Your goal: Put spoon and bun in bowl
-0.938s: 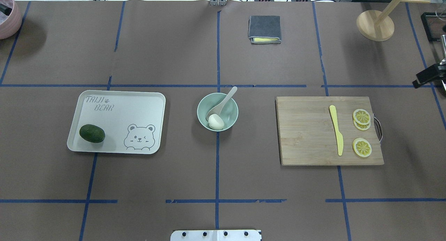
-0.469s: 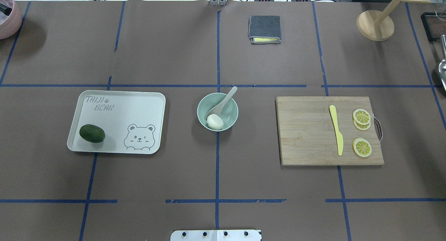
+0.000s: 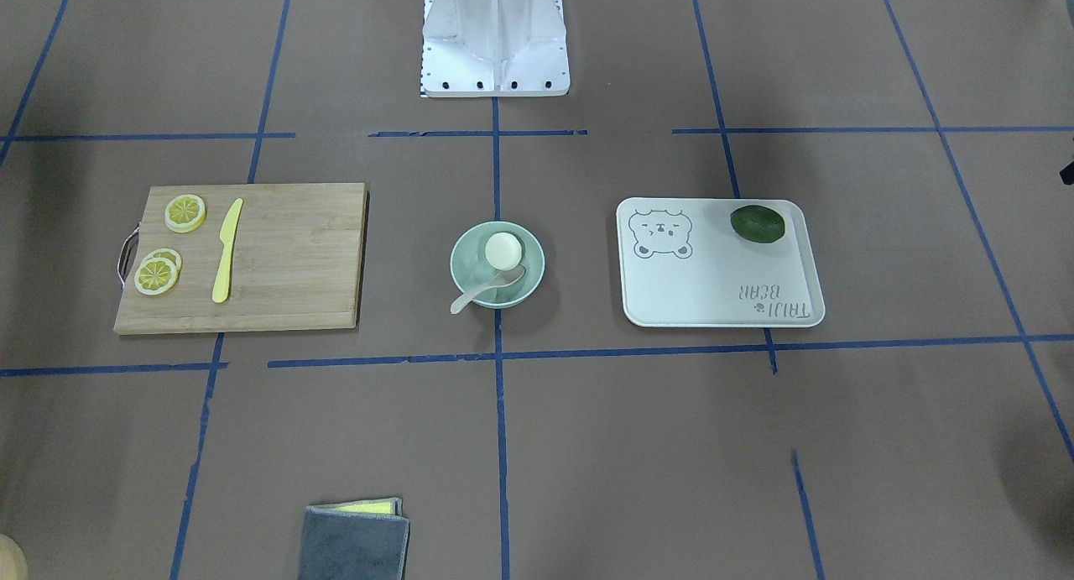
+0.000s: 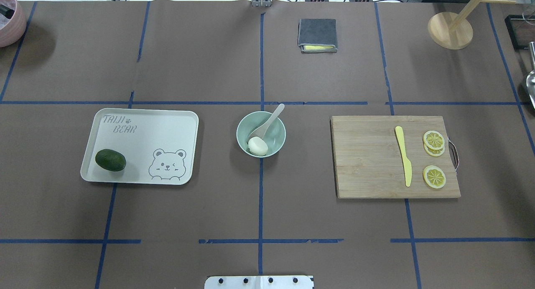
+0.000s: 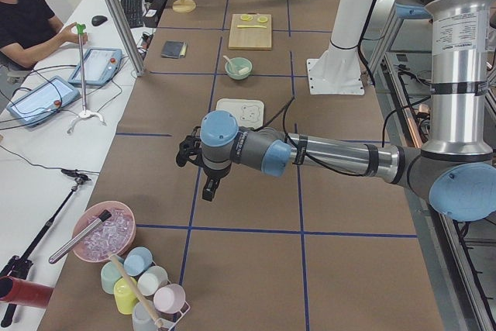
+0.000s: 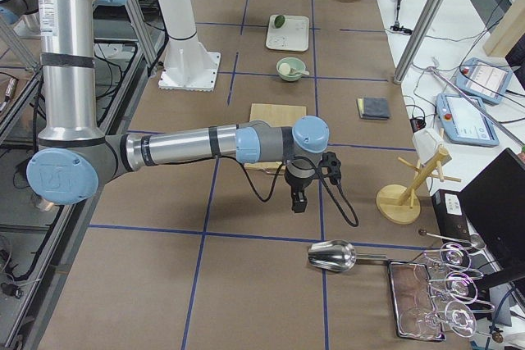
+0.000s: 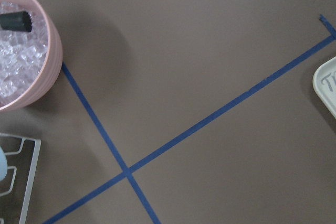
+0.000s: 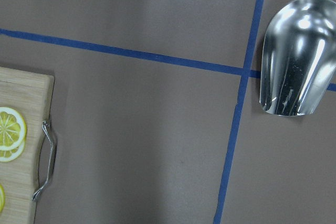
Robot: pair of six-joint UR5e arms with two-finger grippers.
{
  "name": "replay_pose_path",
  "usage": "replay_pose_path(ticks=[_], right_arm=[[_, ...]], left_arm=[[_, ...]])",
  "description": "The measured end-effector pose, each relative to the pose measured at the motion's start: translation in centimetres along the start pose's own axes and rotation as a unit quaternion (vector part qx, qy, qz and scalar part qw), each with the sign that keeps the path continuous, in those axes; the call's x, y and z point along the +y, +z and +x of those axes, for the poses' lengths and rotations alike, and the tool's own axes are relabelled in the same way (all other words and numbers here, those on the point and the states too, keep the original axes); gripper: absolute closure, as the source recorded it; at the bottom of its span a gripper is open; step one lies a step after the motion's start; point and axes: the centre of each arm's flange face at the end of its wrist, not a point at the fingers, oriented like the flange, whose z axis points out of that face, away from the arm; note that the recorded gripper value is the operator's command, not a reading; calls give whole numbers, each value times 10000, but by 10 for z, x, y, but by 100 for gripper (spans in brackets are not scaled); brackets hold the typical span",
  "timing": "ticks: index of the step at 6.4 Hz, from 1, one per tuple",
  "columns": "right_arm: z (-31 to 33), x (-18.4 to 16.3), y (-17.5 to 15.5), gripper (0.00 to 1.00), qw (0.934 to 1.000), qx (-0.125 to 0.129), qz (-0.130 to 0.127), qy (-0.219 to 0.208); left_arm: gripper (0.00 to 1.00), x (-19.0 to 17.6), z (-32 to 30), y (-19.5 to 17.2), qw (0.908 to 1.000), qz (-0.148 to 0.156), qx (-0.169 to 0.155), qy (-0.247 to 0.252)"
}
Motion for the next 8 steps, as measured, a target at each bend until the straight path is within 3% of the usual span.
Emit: replay_pose_path(ticks=[2,3,6,8], right_arm=[[1,1,0,0,10000,-24,-1,16],[0,-1,-1,0,10000,-10,15,0],[-5,-7,-7,0,10000,42,73,-24],[-9,-11,-11,0,9999,44,118,-32]], left_arm=[[0,-6,-2,-5,9986,232,-444,143],[0,-8,-3,-4,9982,271,-501,176],[0,1,-15,10,9989,-158,-371,-232],[0,6,-19,17,9986,-262,-335,-323]])
